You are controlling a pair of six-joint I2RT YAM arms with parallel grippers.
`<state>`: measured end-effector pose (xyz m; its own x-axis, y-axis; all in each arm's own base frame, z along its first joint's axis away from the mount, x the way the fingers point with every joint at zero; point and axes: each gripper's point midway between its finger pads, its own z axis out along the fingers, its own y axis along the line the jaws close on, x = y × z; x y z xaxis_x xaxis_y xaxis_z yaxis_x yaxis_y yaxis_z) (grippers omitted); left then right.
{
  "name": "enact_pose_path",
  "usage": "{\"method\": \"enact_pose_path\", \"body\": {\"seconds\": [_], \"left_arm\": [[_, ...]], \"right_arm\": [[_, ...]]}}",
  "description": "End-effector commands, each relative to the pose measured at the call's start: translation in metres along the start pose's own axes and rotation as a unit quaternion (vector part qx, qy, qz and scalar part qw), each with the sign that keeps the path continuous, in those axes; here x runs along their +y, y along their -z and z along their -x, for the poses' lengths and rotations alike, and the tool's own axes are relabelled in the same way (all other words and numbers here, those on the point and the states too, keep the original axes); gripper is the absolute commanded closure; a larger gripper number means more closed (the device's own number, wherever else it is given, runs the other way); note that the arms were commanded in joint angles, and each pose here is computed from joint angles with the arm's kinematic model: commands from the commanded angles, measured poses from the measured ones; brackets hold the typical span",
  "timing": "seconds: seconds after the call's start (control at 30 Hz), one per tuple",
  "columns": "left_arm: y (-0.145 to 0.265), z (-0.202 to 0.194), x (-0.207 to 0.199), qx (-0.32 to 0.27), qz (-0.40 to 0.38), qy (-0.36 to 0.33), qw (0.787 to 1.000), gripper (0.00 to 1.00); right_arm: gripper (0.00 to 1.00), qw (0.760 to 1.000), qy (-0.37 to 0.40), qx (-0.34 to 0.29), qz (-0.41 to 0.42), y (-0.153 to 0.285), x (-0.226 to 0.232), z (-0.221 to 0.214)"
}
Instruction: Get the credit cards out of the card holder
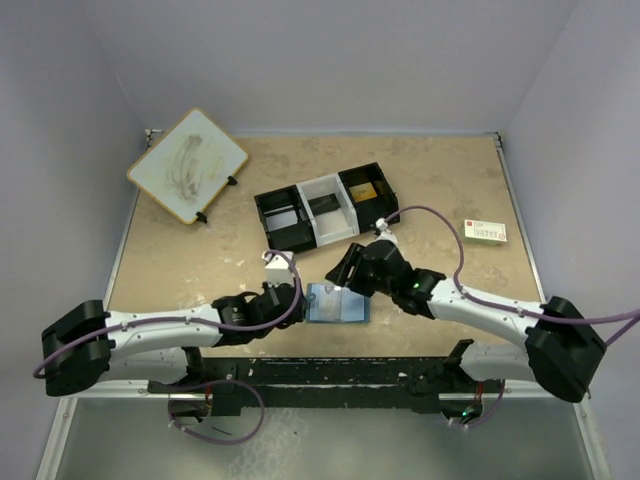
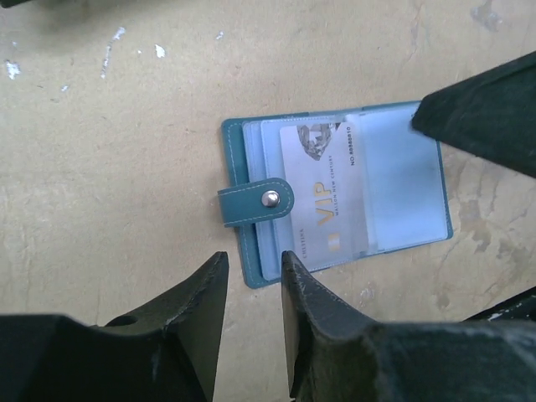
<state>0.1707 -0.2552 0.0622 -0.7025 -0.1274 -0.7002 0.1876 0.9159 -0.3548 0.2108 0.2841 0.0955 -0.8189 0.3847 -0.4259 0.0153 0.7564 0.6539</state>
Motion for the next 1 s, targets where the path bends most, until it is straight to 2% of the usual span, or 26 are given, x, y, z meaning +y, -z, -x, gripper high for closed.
{"method": "enact_pose_path", "body": {"seconds": [0.0,0.3,0.43,0.57,0.73,0.97], "left_arm": [[0.012,0.013,0.006,-0.027,0.005,0.025,0.999,0.7],[0.027,0.038,-0.005,-0.067,-0.025,0.072,0.995,0.65],[0.03,0.049,-0.013,-0.081,-0.037,0.083,0.993,0.57],[0.029,0.052,-0.023,-0.081,-0.048,0.088,0.992,0.51],[0.024,0.052,-0.03,-0.072,-0.047,0.088,0.992,0.48],[0.017,0.054,-0.045,-0.071,-0.062,0.099,0.991,0.48]], "right_arm": [[0.44,0.999,0.019,-0.029,0.029,0.013,-0.005,0.022],[0.45,0.987,0.048,-0.083,0.132,0.048,0.0,0.025],[0.38,0.976,0.053,-0.101,0.183,0.06,0.006,0.023],[0.36,0.965,0.067,-0.118,0.225,0.064,0.006,0.019],[0.34,0.956,0.075,-0.078,0.272,0.066,0.014,-0.001],[0.37,0.982,0.049,0.011,0.182,0.03,-0.012,-0.026]]}}
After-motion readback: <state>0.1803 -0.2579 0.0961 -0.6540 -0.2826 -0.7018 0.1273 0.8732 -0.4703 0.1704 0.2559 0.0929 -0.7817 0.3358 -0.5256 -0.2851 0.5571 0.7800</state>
